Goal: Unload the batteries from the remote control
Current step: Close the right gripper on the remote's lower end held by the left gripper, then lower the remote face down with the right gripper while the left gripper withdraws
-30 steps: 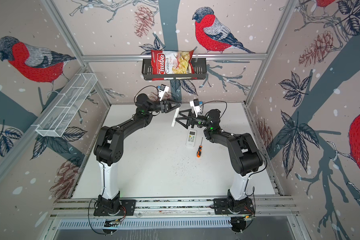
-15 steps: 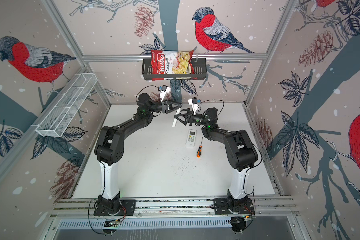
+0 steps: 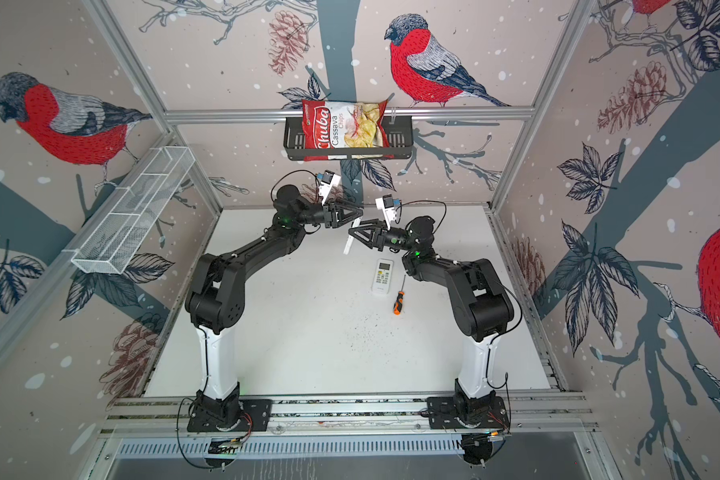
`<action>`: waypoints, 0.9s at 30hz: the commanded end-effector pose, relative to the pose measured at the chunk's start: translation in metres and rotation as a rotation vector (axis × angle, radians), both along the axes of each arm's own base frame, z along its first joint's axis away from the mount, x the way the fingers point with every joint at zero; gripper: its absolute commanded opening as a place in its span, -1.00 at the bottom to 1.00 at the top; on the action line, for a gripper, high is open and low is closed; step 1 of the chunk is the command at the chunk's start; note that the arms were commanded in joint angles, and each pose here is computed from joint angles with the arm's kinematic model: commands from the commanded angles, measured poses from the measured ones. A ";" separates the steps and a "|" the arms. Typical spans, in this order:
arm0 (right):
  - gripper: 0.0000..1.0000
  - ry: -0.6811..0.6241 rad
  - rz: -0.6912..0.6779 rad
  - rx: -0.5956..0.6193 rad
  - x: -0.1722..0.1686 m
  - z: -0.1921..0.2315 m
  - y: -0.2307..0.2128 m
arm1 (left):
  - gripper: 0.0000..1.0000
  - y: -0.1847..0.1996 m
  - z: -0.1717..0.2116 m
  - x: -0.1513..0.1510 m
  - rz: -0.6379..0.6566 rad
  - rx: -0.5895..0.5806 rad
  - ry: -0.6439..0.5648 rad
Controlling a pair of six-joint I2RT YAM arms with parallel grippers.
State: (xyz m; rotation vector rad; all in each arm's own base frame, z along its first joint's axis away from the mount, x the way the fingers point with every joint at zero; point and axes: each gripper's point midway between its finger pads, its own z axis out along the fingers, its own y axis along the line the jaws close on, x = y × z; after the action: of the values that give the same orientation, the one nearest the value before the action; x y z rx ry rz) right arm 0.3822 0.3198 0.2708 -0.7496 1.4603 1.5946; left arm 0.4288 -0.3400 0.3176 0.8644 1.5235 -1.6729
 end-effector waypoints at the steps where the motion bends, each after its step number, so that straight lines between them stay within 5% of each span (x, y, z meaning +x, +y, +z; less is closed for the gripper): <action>1: -0.52 -0.074 -0.019 0.028 -0.003 0.013 -0.002 | -0.11 0.000 0.006 -0.001 0.003 -0.005 0.001; 4: -0.53 -0.068 -0.021 0.019 -0.004 0.012 -0.002 | 0.81 0.004 0.009 0.001 0.013 -0.006 0.001; 5: -0.53 -0.063 -0.021 0.009 -0.004 0.009 -0.002 | 0.96 0.008 0.010 0.003 0.027 -0.006 -0.001; 12: -0.53 -0.024 -0.095 -0.192 0.003 -0.023 -0.005 | 0.96 0.059 0.020 0.027 0.287 0.049 -0.041; 18: -0.53 0.045 -0.232 -0.674 0.017 -0.089 0.006 | 0.96 0.131 0.001 0.055 0.797 0.191 0.016; 22: -0.54 0.041 -0.243 -0.929 0.009 -0.123 0.027 | 0.95 0.187 -0.017 0.034 1.108 0.207 0.041; 27: -0.53 0.032 -0.232 -1.229 -0.002 -0.176 0.042 | 0.96 0.226 -0.046 -0.006 1.279 0.230 0.081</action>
State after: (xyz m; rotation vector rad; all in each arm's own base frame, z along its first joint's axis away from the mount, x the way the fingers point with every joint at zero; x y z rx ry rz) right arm 0.3907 0.3931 0.1417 -1.0192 2.2195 0.7148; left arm 0.4234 -0.1462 0.2689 -0.0375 1.7904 -0.7461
